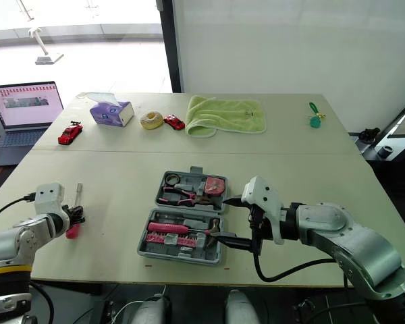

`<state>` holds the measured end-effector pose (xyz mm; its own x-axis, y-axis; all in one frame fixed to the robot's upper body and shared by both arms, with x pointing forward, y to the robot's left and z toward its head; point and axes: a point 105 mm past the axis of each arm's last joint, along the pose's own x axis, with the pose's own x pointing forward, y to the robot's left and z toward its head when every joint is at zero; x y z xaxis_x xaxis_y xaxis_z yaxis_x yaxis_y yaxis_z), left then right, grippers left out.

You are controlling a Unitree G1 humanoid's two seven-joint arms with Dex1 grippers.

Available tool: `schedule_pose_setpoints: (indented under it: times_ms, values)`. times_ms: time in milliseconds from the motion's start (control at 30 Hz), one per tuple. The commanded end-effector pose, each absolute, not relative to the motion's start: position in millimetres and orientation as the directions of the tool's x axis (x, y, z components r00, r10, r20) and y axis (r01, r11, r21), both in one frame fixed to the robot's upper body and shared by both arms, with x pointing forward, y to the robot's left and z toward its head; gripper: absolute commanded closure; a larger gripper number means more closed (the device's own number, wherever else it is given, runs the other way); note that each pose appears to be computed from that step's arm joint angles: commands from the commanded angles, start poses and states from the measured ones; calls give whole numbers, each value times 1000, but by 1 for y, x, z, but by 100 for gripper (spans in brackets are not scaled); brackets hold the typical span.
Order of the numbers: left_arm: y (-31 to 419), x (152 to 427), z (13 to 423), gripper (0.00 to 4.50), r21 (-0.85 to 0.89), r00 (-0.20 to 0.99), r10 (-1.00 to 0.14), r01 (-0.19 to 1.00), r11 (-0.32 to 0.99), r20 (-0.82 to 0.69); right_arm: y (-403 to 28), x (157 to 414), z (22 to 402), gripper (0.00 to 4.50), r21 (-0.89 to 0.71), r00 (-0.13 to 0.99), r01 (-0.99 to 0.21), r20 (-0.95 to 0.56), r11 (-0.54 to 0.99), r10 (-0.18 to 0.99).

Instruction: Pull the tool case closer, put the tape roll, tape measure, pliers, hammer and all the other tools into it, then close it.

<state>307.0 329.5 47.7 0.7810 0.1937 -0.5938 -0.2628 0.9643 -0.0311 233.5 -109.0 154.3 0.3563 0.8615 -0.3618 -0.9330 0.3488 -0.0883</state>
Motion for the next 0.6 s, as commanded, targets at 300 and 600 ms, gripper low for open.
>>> schedule_pose_setpoints:
  times_ms: [300,600]
  values:
    - [325,315,69,401,-18,853,149,-182,983,-500,-107,232,157,0,-125,380,-925,-352,359,855]
    - [256,300,146,401,166,782,-413,536,828,-466,-112,234,153,0,-112,429,-902,-344,417,835]
